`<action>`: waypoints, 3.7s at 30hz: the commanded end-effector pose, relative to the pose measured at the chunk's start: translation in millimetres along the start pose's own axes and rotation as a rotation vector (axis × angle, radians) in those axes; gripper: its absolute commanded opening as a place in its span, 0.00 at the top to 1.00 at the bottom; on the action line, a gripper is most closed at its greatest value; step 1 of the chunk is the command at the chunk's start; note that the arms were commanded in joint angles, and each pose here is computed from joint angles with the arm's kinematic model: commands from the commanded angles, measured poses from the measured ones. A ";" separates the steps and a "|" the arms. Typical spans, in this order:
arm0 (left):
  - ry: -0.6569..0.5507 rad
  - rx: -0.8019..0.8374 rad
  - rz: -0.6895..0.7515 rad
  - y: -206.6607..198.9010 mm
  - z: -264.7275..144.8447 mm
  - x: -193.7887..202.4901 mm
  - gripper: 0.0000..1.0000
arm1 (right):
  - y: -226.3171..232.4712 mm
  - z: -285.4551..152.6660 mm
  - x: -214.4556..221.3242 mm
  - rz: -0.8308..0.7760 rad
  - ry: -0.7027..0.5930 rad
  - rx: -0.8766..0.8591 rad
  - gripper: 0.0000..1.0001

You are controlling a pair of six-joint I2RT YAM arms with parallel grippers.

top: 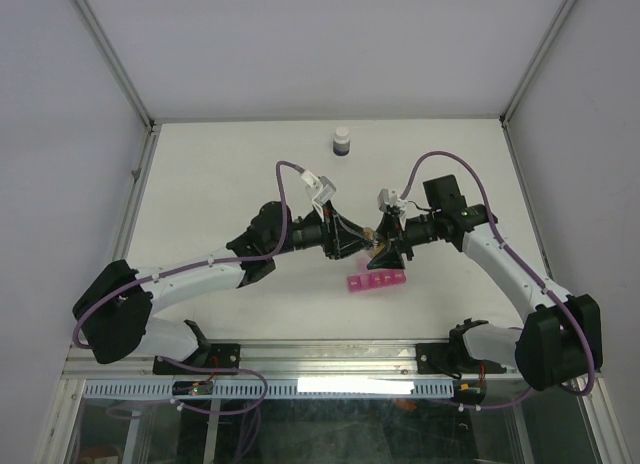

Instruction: Sort the pills into containers

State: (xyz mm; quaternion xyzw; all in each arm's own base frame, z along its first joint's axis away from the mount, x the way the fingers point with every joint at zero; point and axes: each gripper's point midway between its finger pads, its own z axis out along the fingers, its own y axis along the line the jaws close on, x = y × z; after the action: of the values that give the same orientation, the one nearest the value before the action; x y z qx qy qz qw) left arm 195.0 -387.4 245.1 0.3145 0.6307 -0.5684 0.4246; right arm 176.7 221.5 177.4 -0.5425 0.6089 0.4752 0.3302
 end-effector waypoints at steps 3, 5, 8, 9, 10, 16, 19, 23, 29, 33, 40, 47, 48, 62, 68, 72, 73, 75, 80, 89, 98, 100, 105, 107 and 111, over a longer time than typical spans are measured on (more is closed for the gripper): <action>-0.300 -0.271 -0.383 -2.1 6.1 -34.7 1.00 | -19.9 -4.9 -24.4 -0.048 -0.004 0.080 1.00; -0.308 -0.332 -0.451 2.4 10.1 -29.3 1.00 | -22.0 -5.7 -24.5 -0.045 0.002 0.095 1.00; -0.329 -0.418 -0.464 5.3 10.5 -27.3 1.00 | -23.1 -7.2 -25.4 -0.051 0.002 0.110 1.00; -0.330 -0.441 -0.463 6.3 9.5 -27.2 1.00 | -23.0 -7.4 -25.7 -0.050 0.001 0.112 1.00; -0.341 -0.455 -0.461 6.7 8.3 -30.0 1.00 | -23.4 -7.8 -25.7 -0.050 0.001 0.114 1.00; -0.421 -0.217 -0.304 -33.9 1.8 -55.2 0.52 | -18.3 -7.2 -27.6 -0.053 -0.015 0.091 1.00; -0.436 -0.111 -0.166 -53.3 -12.5 -55.2 0.20 | -14.2 -6.9 -28.5 -0.057 -0.025 0.071 1.00; -0.427 -0.097 -0.050 -58.7 -27.5 -51.2 0.01 | -10.9 -6.7 -28.8 -0.065 -0.031 0.054 1.00; -0.374 -0.120 0.103 -56.1 -40.4 -46.8 0.01 | -3.4 -6.4 -29.1 -0.078 -0.046 0.018 1.00; -0.324 -0.047 0.179 -55.6 -46.0 -49.9 0.01 | 2.0 -6.6 -29.6 -0.090 -0.060 -0.007 1.00; -0.292 0.156 0.217 -61.7 -58.8 -44.8 0.01 | 5.1 -7.9 -27.5 -0.109 -0.067 -0.016 1.00; -0.332 0.105 0.208 -43.3 -56.9 -47.4 0.01 | 7.6 -7.6 -26.3 -0.120 -0.068 -0.031 1.00; -0.343 0.108 0.208 -43.0 -57.5 -48.2 0.01 | 8.2 -7.5 -26.6 -0.121 -0.072 -0.035 1.00; -0.337 0.113 0.192 -34.0 -54.1 -39.7 0.01 | 18.3 -7.4 -28.0 -0.129 -0.100 -0.070 1.00; -0.297 0.094 0.207 -27.4 -48.1 -36.5 0.02 | 13.2 -7.7 -27.1 -0.126 -0.084 -0.050 1.00; -0.260 0.092 0.242 -25.0 -44.4 -33.3 0.03 | 13.4 -8.0 -26.8 -0.129 -0.082 -0.047 1.00; -0.259 0.093 0.250 -25.5 -44.2 -33.9 0.03 | 13.9 -8.1 -27.3 -0.130 -0.083 -0.049 1.00; -0.259 0.093 0.258 -25.4 -44.0 -34.6 0.03 | 14.6 -8.1 -27.2 -0.136 -0.084 -0.051 1.00; -0.252 0.109 0.253 -26.1 -41.6 -32.8 0.03 | 15.2 -8.3 -25.4 -0.145 -0.078 -0.052 1.00; -0.171 0.126 0.287 -24.8 -33.3 -26.8 0.05 | 12.8 -7.9 -20.9 -0.150 -0.054 -0.043 1.00; -0.024 0.148 0.390 -15.3 -18.7 -17.2 0.11 | 14.0 -7.7 -19.5 -0.161 -0.044 -0.041 1.00; -0.018 0.157 0.393 -15.0 -15.4 -17.7 0.11 | 14.3 -7.6 -19.5 -0.164 -0.044 -0.042 1.00; -0.001 0.199 0.376 -17.6 -7.9 -17.4 0.19 | 14.2 -6.5 -18.0 -0.162 -0.038 -0.043 1.00; 0.003 0.213 0.363 -18.5 -4.9 -18.7 0.24 | 14.3 -6.2 -17.8 -0.162 -0.037 -0.044 1.00; 0.006 0.232 0.333 -20.6 -1.9 -18.1 0.31 | 14.0 -6.4 -18.2 -0.161 -0.036 -0.042 1.00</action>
State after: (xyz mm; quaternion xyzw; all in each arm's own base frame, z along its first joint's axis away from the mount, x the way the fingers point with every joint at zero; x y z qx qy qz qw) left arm 186.7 -383.6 242.6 0.4503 0.5427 -0.5425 0.4565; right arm 166.2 217.8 181.4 -0.5721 0.5750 0.4764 0.3395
